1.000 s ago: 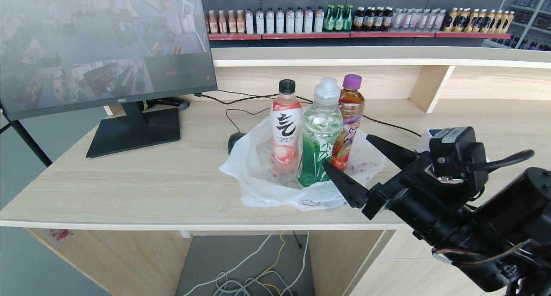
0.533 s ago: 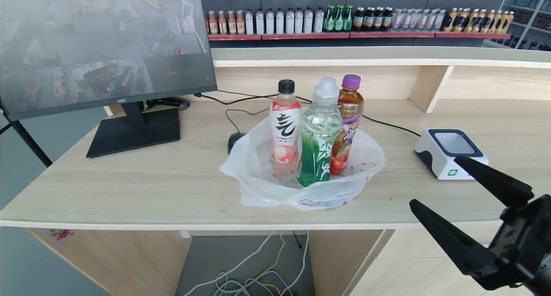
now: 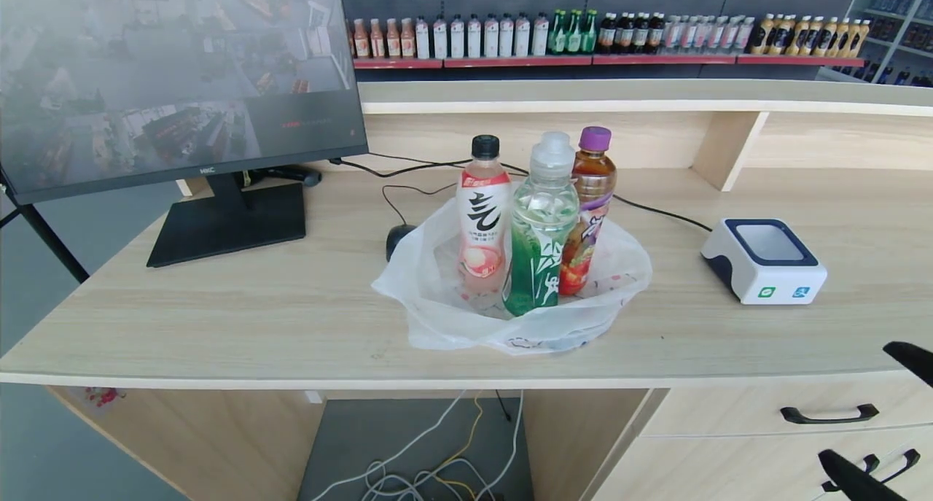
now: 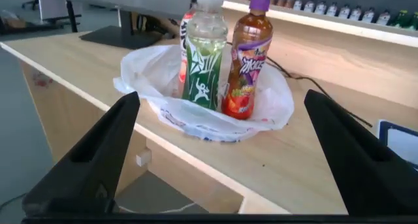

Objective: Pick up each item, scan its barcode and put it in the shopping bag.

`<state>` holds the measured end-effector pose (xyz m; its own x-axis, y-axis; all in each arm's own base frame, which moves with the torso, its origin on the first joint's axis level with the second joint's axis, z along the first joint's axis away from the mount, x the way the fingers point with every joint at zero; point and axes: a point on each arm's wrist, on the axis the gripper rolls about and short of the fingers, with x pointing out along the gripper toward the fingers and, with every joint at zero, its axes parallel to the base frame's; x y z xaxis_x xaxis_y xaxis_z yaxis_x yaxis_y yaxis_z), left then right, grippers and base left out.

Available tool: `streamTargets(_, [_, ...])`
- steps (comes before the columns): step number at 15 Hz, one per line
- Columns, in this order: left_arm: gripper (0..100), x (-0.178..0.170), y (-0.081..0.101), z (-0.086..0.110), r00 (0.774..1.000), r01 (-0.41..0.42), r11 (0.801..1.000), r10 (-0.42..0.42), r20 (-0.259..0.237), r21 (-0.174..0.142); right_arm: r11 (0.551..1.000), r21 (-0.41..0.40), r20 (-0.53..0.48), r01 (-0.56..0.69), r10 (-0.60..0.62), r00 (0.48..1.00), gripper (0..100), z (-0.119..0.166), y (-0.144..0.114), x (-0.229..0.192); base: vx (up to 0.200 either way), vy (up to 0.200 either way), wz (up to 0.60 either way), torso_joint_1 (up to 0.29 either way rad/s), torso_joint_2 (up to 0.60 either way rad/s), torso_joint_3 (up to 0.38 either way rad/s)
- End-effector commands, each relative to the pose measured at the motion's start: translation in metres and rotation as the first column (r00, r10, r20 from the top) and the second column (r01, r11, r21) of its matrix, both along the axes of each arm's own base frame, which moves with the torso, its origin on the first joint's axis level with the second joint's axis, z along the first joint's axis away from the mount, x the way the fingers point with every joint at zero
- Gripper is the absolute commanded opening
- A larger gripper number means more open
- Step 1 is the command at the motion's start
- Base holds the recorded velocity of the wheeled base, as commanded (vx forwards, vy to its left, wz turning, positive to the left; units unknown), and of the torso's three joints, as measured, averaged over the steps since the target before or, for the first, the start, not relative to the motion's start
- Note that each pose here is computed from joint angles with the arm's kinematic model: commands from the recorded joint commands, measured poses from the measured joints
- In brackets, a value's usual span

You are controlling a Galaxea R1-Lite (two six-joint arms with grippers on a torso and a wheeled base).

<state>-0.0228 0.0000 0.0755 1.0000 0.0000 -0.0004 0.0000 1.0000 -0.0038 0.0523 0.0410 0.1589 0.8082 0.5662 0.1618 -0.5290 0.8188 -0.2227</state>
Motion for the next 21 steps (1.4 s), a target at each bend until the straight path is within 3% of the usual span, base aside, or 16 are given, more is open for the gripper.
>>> streamTargets(1, [100, 0.0, 0.0, 0.0, 1.0, 0.0, 1.0, 0.0, 0.0, -0.001, 0.997, -0.074, -0.064, -0.005, 0.0, 0.998, 100, -0.035, -0.039, -0.047, 0.0, 0.0, 0.0, 0.0, 0.0, 0.0])
streamTargets(4, [100, 0.0, 0.0, 0.0, 1.0, 0.0, 1.0, 0.0, 0.0, 0.001, 0.986, -0.165, -0.173, -0.018, -0.011, 0.985, 100, -0.064, -0.058, -0.071, 0.0, 0.0, 0.0, 0.0, 0.0, 0.0])
streamTargets(11, [100, 0.0, 0.0, 0.0, 1.0, 0.0, 1.0, 0.0, 0.0, 0.001, 0.985, -0.159, -0.23, -0.07, 0.031, 0.973, 100, -0.068, -0.058, -0.073, 0.0, 0.0, 0.0, 0.0, 0.0, 0.0])
streamTargets(13, [100, 0.0, 0.0, 0.0, 1.0, 0.0, 1.0, 0.0, 0.0, -0.001, 0.994, -0.095, -0.276, 0.047, -0.071, 0.958, 100, -0.068, -0.055, -0.075, 0.0, 0.0, 0.0, 0.0, 0.0, 0.0])
streamTargets(15, [100, 0.0, 0.0, 0.0, 1.0, 0.0, 1.0, 0.0, 0.0, 0.001, 0.974, -0.147, -0.242, 0.172, -0.204, 0.948, 100, -0.068, -0.052, -0.076, 0.0, 0.0, 0.0, 0.0, 0.0, 0.0])
streamTargets(18, [100, 0.0, 0.0, 0.0, 1.0, 0.0, 1.0, 0.0, 0.0, 0.001, 0.93, -0.155, -0.245, 0.332, -0.362, 0.899, 100, -0.067, -0.048, -0.076, 0.0, 0.0, 0.0, 0.0, 0.0, 0.0])
streamTargets(20, [100, 0.0, 0.0, 0.0, 1.0, 0.0, 1.0, 0.0, 0.0, 0.001, 0.852, -0.164, -0.271, 0.496, -0.523, 0.808, 100, -0.067, -0.045, -0.075, 0.0, 0.0, 0.0, 0.0, 0.0, 0.0])
streamTargets(21, [100, 0.0, 0.0, 0.0, 1.0, 0.0, 1.0, 0.0, 0.0, 0.001, 0.848, -0.127, -0.307, 0.514, -0.527, 0.792, 100, -0.066, -0.043, -0.074, 0.0, 0.0, 0.0, 0.0, 0.0, 0.0])
